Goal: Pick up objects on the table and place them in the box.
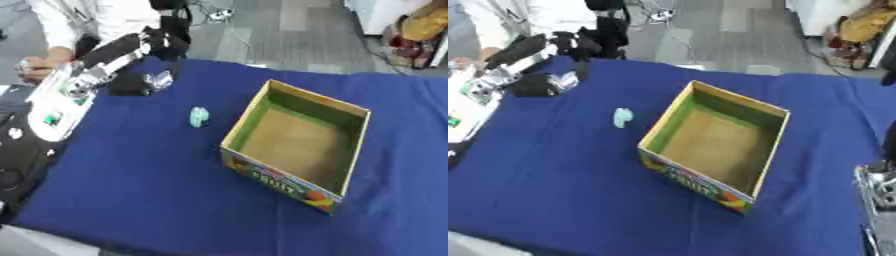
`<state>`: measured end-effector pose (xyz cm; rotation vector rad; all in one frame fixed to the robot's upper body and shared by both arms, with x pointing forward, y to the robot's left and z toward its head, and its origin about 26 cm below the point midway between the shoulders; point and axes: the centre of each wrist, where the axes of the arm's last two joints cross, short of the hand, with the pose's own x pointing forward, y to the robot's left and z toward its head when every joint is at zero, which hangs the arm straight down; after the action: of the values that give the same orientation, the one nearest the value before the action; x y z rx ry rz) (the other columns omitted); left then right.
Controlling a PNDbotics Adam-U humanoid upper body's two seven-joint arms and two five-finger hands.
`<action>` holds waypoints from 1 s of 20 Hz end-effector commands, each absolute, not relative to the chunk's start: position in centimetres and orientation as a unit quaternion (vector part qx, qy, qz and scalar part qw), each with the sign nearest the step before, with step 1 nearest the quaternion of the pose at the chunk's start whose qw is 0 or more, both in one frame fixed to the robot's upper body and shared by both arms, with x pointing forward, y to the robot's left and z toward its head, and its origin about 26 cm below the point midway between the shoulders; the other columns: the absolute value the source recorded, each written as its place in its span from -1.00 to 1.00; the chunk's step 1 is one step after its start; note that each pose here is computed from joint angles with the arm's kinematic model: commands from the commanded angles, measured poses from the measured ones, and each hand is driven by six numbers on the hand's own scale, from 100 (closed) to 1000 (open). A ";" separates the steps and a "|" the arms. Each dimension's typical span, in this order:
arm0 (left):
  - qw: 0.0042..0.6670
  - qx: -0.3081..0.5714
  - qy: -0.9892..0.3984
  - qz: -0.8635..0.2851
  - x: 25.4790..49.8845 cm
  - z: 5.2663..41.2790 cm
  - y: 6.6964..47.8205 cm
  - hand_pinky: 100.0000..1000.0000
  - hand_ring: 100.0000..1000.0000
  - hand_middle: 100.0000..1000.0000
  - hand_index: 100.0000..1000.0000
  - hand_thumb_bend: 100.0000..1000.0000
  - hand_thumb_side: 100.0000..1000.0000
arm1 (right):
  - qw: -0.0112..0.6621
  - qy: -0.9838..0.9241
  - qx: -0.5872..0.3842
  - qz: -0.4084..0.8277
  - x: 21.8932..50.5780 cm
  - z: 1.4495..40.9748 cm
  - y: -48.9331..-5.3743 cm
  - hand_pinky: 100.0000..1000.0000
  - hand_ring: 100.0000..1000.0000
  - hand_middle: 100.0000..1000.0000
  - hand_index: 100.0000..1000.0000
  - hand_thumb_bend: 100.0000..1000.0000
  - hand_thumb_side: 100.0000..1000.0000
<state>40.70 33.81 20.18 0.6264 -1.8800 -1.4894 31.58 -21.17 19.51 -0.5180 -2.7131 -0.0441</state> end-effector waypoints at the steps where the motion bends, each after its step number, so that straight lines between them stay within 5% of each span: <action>1: 0.319 0.260 -0.693 -0.592 41.2 21.6 35.0 0.28 0.23 0.56 0.79 -0.49 0.53 | 0.182 -0.966 -0.186 -0.007 31.5 19.9 -21.5 -0.80 -0.47 -0.24 -0.08 -1.00 0.59; 11: 0.337 0.252 -0.642 -0.640 42.8 21.0 36.3 0.32 0.26 0.56 0.83 0.26 0.29 | 0.184 -0.965 -0.185 -0.003 31.5 19.8 -21.4 -0.80 -0.48 -0.24 -0.08 -1.00 0.59; 20: 0.338 0.244 -0.603 -0.680 43.7 20.7 36.8 0.37 0.38 0.66 0.98 0.73 0.30 | 0.184 -0.966 -0.182 0.000 31.5 19.8 -21.3 -0.81 -0.48 -0.24 -0.08 -1.00 0.59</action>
<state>43.65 36.42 19.27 0.5994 -1.5724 -1.7513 31.64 -21.04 19.32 -0.5082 -2.7065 -0.0225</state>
